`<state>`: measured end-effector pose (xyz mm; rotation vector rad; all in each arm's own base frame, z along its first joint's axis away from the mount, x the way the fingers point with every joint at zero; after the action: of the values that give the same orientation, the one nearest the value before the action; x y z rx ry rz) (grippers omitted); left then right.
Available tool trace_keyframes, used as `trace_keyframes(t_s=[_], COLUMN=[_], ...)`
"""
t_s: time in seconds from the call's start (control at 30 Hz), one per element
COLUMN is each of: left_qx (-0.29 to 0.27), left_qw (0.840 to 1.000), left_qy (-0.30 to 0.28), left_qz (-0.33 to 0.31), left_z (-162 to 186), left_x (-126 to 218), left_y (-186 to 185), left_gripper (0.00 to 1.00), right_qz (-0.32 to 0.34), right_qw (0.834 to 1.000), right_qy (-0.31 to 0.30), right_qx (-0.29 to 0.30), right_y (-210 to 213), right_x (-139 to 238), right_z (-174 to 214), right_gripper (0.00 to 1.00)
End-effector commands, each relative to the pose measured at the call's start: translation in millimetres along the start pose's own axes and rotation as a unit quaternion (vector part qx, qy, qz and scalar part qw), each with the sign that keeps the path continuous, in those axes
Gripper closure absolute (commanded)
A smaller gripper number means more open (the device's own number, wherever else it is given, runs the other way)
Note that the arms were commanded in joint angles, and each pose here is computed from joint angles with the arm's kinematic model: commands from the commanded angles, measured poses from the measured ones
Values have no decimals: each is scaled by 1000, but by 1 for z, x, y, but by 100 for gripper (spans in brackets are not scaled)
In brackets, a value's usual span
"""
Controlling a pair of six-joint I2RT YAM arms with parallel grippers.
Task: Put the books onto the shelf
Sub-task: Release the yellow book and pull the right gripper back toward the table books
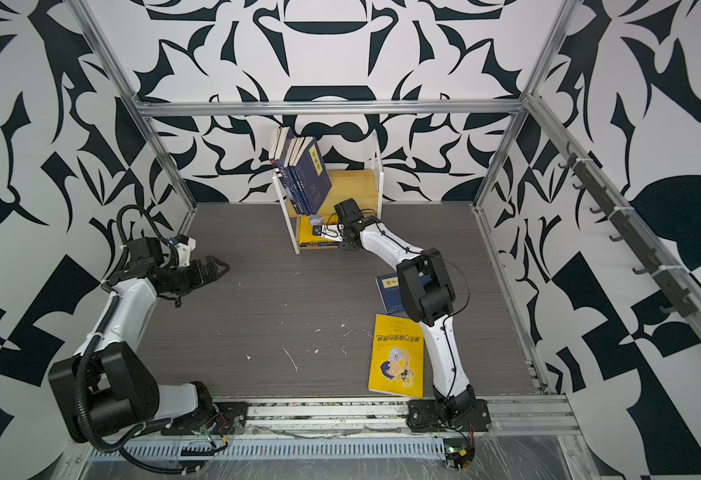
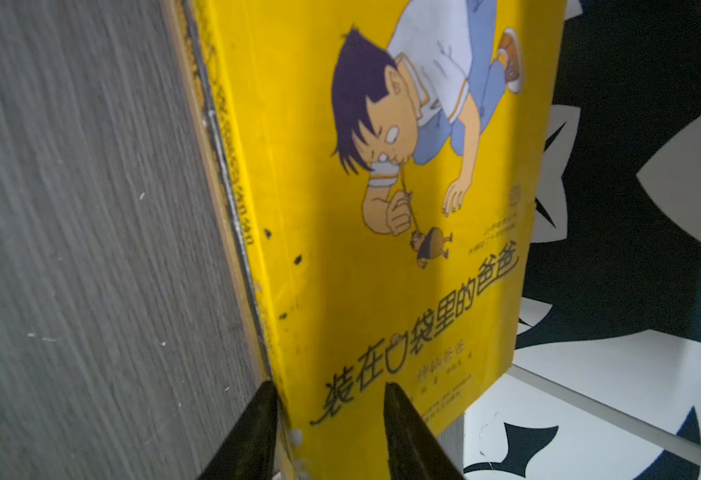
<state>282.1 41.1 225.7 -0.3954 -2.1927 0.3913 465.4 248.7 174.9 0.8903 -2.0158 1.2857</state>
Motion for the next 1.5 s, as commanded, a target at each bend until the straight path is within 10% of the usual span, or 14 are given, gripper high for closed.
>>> trace_keyframes(t_s=[0.0, 0.3, 0.47, 0.87, 1.13, 1.47], left_qx=[-13, -202, -237, -236, -269, -259], left_qw=[999, 977, 962, 931, 905, 908], left_qy=[-27, -15, 44, 184, 234, 237], left_qz=[37, 73, 126, 210, 235, 228], left_z=[-11, -29, -15, 36, 65, 71], left_x=[12, -11, -52, -123, -133, -126], left_y=[-17, -98, -140, -215, -252, -248], left_gripper=[0, 0, 0, 0, 0, 0], right_qz=[14, -25, -23, -8, -3, -22], right_qw=[998, 962, 895, 746, 644, 562], right_qy=[-41, -48, -22, 109, 207, 191], right_qx=[-47, -266, -446, -657, -736, -805], right_y=[-17, 15, 39, 114, 163, 199], right_x=[65, 144, 177, 217, 213, 219], right_z=[-14, 16, 47, 157, 197, 215], right_gripper=[52, 43, 42, 42, 42, 37])
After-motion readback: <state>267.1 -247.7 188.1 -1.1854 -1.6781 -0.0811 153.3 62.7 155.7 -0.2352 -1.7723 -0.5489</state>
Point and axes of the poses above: each gripper's point midway between its finger pads, its own x axis back along the fingers, its own y axis along the line the jaws close on, z = x × y, the point moved 9 cm from there along x, back along the fingers, and after that the axes turned 11 degrees about -x, right-handed, at the moved point
